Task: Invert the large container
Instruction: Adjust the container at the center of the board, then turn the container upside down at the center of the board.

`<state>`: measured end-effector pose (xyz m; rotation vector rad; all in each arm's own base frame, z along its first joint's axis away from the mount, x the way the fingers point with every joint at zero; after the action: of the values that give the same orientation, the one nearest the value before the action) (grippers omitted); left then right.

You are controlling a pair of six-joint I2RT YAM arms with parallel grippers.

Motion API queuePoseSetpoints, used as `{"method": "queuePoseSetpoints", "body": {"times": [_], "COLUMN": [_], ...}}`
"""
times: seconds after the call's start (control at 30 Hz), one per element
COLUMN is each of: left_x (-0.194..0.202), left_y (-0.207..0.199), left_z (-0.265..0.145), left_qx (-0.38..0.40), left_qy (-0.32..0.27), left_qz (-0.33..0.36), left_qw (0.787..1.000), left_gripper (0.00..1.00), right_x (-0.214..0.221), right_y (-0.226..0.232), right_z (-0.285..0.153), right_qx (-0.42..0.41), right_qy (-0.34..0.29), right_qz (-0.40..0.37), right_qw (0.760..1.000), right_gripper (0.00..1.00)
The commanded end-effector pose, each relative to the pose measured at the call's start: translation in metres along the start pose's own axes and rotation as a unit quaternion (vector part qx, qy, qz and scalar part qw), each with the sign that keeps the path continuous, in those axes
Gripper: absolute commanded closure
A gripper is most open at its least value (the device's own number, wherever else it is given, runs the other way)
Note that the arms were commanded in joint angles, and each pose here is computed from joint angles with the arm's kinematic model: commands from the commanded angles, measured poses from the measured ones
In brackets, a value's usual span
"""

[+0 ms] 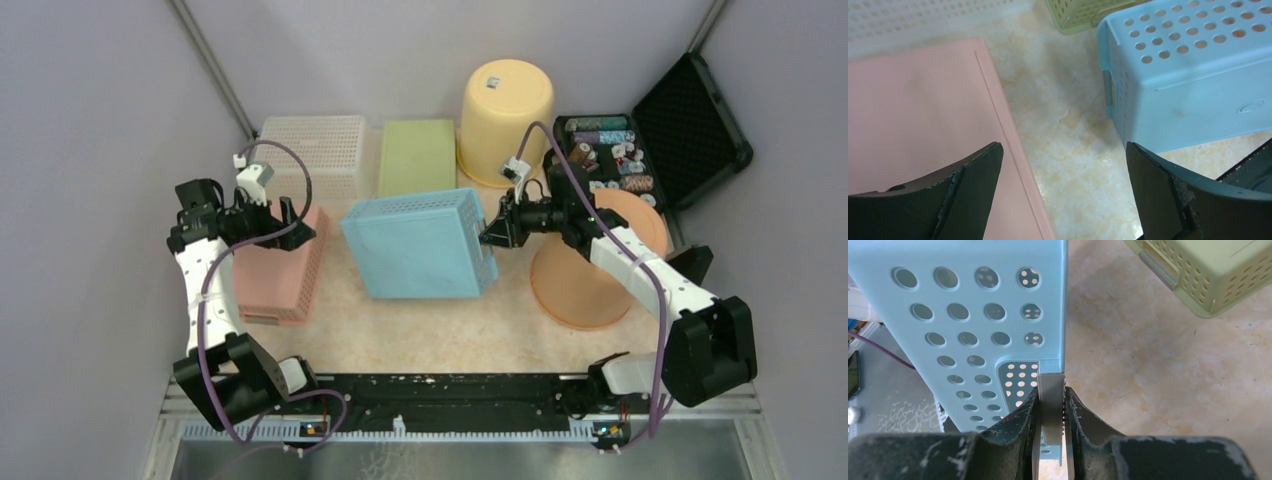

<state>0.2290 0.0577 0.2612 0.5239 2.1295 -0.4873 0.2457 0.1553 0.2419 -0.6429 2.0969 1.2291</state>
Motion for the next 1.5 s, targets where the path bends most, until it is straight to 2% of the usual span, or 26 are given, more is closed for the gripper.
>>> {"method": "queuePoseSetpoints", "body": {"times": [0.0, 0.33, 0.67, 1.0, 1.47], "left_x": [-0.017, -0.024, -0.02, -0.016, -0.014], "left_y": [-0.005, -0.019, -0.042, -0.046, -0.046], "left_z": [-0.007, -0.01, -0.013, -0.013, -0.012], "left_qx": [-0.012, 0.021, 0.068, 0.065, 0.063], "left_qy": [-0.058, -0.11, -0.172, -0.175, -0.175], "left_qz": [0.044, 0.066, 0.106, 0.115, 0.113], "left_qw": [0.997, 0.991, 0.977, 0.976, 0.976], "left_gripper": [0.01, 0.01, 0.01, 0.01, 0.01], "right_x": [-0.001, 0.006, 0.017, 0.02, 0.031], "right_y": [-0.005, -0.01, -0.018, -0.02, -0.019], "right_z": [0.003, 0.005, 0.011, 0.015, 0.025], "right_qx": [-0.007, 0.004, -0.004, -0.019, -0.074], "right_qy": [-0.008, -0.012, -0.011, -0.01, 0.013], "right_qz": [0.004, 0.0, 0.01, 0.024, 0.109], "right_qw": [1.0, 1.0, 1.0, 0.999, 0.991], "right_gripper": [1.0, 1.0, 1.0, 1.0, 1.0]}}
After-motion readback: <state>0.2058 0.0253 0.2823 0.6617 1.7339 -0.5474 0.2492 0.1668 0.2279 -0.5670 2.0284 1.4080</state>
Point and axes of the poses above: each gripper's point midway between its finger pads, its own z axis out along the fingers, its own y axis along the line the jaws close on, x = y × z, the point moved 10 cm from there along -z, back along the fingers, and after that the axes turned 12 degrees about z, right-handed, at the moved point
